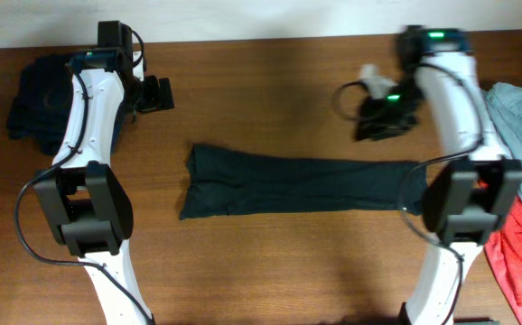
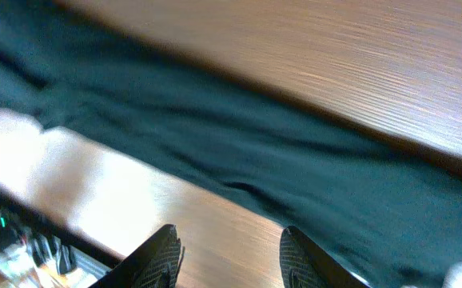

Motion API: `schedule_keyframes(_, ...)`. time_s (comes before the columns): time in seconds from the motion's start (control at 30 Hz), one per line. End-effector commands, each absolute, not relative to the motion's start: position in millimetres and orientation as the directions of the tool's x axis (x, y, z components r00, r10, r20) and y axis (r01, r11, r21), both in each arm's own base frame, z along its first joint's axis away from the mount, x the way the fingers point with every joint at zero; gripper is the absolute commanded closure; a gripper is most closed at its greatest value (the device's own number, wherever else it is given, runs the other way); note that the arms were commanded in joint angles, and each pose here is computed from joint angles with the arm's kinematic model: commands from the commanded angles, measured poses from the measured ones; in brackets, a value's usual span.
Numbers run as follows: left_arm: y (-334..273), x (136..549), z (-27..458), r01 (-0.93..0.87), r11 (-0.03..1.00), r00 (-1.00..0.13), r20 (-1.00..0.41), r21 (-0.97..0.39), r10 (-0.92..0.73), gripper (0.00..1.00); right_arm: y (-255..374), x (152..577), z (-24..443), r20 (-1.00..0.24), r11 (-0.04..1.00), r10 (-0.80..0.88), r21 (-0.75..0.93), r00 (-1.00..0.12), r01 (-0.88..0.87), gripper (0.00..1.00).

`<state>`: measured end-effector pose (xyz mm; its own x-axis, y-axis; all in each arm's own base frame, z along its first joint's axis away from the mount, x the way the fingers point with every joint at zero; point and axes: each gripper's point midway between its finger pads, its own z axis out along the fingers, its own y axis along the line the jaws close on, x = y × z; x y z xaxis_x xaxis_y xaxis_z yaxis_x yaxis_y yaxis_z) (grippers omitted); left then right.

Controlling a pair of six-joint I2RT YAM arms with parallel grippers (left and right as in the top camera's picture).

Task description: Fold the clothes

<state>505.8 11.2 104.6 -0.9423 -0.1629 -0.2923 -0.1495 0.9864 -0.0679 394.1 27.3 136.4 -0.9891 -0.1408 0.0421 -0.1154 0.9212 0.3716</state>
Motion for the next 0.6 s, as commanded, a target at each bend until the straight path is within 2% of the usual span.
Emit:
schedule_keyframes(0.0, 10, 506, 112, -0.157, 0.984, -0.936, -0.304, -0.084, -0.175, 0.01, -21, 388, 138, 0.056, 0.935, -0.017, 0.355, -0.998, 0.004, 0.54)
schedule_keyframes(0.13, 10, 506, 112, -0.157, 0.984, -0.936, -0.304, -0.084, -0.175, 0.01, -67, 377, 125, 0.086, 0.924, 0.105, 0.361, -0.991, 0.13, 0.53)
schedule_keyframes(0.23, 10, 506, 112, -0.157, 0.984, -0.936, -0.304, -0.084, -0.175, 0.01, -91, 368, 107, 0.108, 0.912, 0.17, 0.359, -0.98, 0.197, 0.49)
schedule_keyframes(0.3, 10, 506, 112, -0.157, 0.984, -0.936, -0.304, -0.084, -0.175, 0.01, -103, 363, 93, 0.114, 0.905, 0.201, 0.359, -0.973, 0.229, 0.41)
schedule_keyframes(0.4, 10, 506, 112, -0.157, 0.984, -0.936, -0.304, -0.084, -0.175, 0.01, -109, 353, 63, 0.136, 0.894, 0.227, 0.363, -0.964, 0.262, 0.32)
schedule_keyframes(0.57, 10, 506, 112, -0.157, 0.984, -0.936, -0.304, -0.084, -0.175, 0.01, -104, 342, 25, 0.147, 0.89, 0.228, 0.368, -0.962, 0.267, 0.3)
